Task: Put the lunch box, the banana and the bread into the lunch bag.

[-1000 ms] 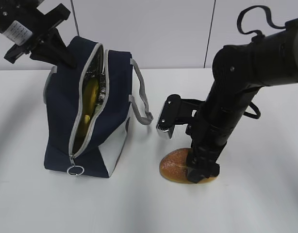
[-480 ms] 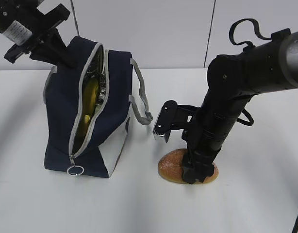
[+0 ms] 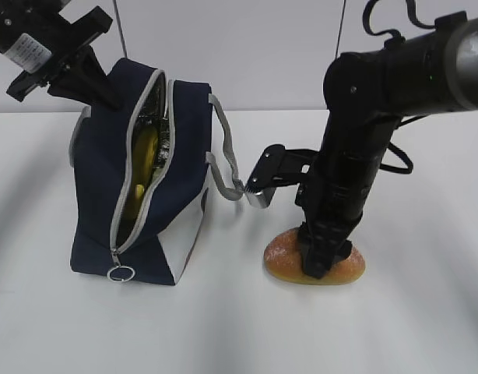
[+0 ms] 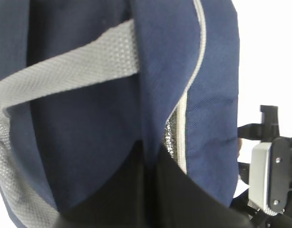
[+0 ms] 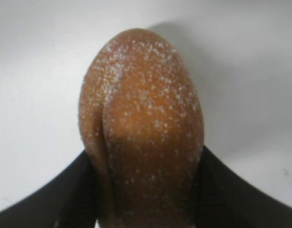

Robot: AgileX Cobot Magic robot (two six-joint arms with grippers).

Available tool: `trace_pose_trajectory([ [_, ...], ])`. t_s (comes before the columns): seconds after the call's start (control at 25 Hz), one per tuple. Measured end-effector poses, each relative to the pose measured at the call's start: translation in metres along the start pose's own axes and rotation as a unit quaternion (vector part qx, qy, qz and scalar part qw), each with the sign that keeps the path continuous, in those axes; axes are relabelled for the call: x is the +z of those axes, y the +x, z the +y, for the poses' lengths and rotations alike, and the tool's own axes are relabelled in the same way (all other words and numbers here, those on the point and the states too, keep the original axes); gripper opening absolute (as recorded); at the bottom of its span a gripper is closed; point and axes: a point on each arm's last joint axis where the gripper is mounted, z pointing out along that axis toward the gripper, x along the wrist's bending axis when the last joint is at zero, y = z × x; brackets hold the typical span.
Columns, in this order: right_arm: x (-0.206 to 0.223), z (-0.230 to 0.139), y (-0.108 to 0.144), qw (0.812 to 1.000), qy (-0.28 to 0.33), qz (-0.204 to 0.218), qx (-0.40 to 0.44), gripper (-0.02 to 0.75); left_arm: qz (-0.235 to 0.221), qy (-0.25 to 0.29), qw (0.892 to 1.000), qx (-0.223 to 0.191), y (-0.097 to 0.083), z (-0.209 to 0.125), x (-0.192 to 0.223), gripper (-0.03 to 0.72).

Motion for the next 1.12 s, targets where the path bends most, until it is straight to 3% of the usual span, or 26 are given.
trace_pose_trajectory([
  [0.2,-0.032,0.001,-0.008,0.996,0.052,-0.006,0.07,0.366,0.0,0.0,1.0,0.0,0.0,0.0,0.0,-0.003],
  [0.28,-0.048,0.002,-0.011,0.994,0.051,-0.028,0.094,0.364,0.0,0.0,1.0,0.0,0.0,0.0,0.0,-0.003],
  [0.44,-0.084,0.007,-0.018,0.987,0.021,-0.084,0.139,0.363,0.0,0.0,1.0,0.0,0.0,0.0,0.0,-0.003],
  [0.6,-0.12,0.02,-0.023,0.974,-0.045,-0.107,0.196,0.363,0.0,0.0,1.0,0.0,0.0,0.0,0.0,-0.003],
  [0.8,-0.147,0.045,-0.016,0.955,-0.165,-0.037,0.244,0.363,0.0,0.0,1.0,0.0,0.0,0.0,0.0,-0.003],
  [0.96,-0.154,0.066,-0.013,0.922,-0.271,0.024,0.276,0.363,0.0,0.0,1.0,0.0,0.0,0.0,0.0,-0.003],
  [1.12,-0.141,0.082,-0.019,0.892,-0.32,0.075,0.31,0.363,0.0,0.0,1.0,0.0,0.0,0.0,0.0,-0.003],
])
